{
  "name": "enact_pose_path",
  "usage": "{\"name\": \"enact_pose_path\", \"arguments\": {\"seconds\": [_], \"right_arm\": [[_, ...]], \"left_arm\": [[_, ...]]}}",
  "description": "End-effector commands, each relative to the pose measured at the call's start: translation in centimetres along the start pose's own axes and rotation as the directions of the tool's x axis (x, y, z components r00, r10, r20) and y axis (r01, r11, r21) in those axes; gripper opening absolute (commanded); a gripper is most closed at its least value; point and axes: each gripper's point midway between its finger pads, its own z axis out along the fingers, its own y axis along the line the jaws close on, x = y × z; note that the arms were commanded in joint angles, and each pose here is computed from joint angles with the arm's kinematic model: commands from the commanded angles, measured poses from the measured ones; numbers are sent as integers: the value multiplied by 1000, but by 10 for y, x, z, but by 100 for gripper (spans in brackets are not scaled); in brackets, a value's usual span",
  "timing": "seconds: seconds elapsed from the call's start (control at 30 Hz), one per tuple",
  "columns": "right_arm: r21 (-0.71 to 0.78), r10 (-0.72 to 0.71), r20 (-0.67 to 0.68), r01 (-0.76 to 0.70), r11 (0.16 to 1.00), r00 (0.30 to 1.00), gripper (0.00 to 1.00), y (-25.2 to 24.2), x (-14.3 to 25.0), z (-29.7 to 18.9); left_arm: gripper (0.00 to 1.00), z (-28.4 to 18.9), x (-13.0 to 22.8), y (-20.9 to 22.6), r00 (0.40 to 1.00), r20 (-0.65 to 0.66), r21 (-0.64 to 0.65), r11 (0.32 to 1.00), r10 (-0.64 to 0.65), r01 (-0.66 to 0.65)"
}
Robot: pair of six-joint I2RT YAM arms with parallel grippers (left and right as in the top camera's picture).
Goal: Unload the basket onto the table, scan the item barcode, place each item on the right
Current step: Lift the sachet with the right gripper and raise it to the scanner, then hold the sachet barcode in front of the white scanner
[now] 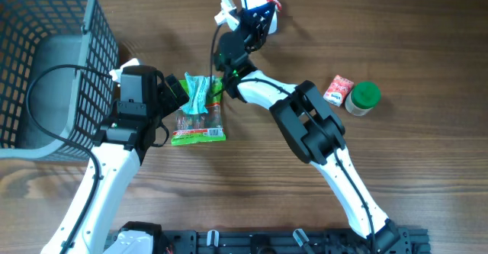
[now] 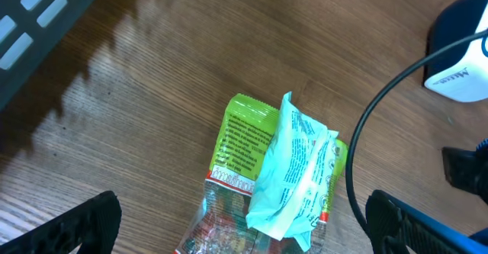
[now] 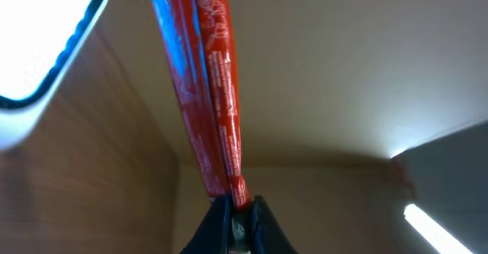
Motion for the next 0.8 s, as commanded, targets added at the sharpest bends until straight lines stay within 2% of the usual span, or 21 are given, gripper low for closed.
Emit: {"name": "enact_pose_path", "arguments": {"seconds": [0.0,0.1,0.17,0.33,0.43,0.77], "right_arm": [[-52,-161,-49,158,986,986,4,23,6,7],[-92,-247,-27,244,965,969,4,48,3,6],[-112,-230,-2,229,967,973,4,62,0,4],[-151,-294,85,304,941,952,5,88,-8,-8],[-157,-304,131,323,933,944,4,94,-14,-11],[-161,-328,135,347,924,935,4,98,-12,-12]], "left_arm": [[100,-2,-6,0,1000,19,-2,1000,6,-6],[100,-2,-6,0,1000,19,-2,1000,6,-6],[100,-2,-6,0,1000,18,-2,1000,5,-5],[100,-2,-6,0,1000,19,-2,1000,6,-6],[100,-2,-6,0,1000,18,-3,1000,6,-6],[100,-2,-6,0,1000,18,-3,1000,6,-6]]}}
